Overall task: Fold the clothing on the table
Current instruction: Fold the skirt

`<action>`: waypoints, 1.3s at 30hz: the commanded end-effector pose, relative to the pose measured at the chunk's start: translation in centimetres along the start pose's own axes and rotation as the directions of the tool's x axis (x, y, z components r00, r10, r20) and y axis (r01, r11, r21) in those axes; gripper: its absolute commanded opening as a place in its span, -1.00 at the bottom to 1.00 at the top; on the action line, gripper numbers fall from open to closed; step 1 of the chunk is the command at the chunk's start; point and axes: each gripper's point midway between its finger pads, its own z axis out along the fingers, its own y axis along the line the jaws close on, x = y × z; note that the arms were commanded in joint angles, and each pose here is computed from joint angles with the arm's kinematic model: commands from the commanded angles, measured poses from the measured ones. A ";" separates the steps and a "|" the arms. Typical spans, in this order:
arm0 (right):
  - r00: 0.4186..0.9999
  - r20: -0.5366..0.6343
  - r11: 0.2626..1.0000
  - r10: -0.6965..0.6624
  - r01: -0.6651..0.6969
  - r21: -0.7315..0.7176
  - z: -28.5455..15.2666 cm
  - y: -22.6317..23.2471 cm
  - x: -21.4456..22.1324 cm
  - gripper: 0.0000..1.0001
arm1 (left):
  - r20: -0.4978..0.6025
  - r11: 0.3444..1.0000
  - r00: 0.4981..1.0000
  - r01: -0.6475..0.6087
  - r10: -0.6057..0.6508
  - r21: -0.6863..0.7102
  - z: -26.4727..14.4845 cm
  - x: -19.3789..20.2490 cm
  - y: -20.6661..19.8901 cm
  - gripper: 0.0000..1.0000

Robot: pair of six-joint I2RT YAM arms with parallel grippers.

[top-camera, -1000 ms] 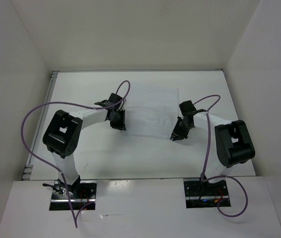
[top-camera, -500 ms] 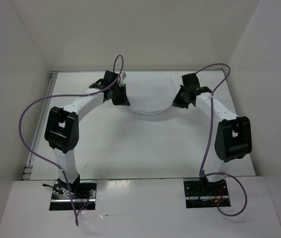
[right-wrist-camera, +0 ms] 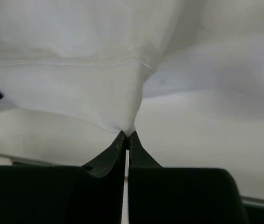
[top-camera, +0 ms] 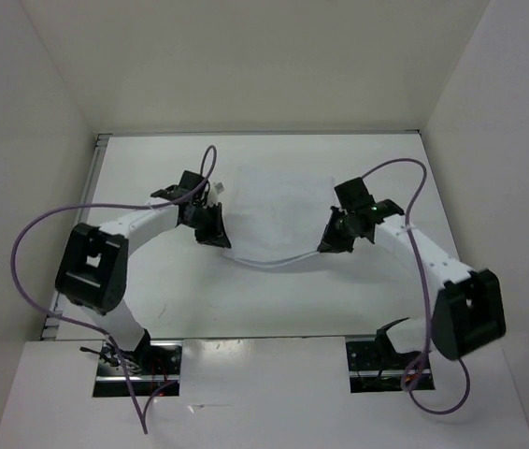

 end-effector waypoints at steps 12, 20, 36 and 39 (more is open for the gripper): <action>0.991 0.116 0.997 0.070 -0.067 -0.028 -5.3 0.9 -2.6 -1.00 | 0.106 0.994 0.994 -0.010 -0.002 0.113 -5.0 -3.2 -5.2 -1.00; 0.967 0.241 0.994 0.076 -0.094 0.060 -3.1 0.3 -9.1 -1.00 | 0.171 0.997 0.984 0.030 -0.041 0.071 -2.2 -8.9 -4.9 -1.00; 0.961 0.266 0.989 0.070 -0.102 0.108 3.2 -0.1 -14.5 -1.00 | 0.236 0.994 0.966 0.112 -0.106 -0.009 -0.1 -14.8 -0.7 -1.00; 0.957 0.281 0.987 0.077 -0.112 0.112 3.6 -0.1 -15.5 -1.00 | 0.220 0.992 0.968 0.122 -0.119 -0.002 0.8 -15.0 0.0 -1.00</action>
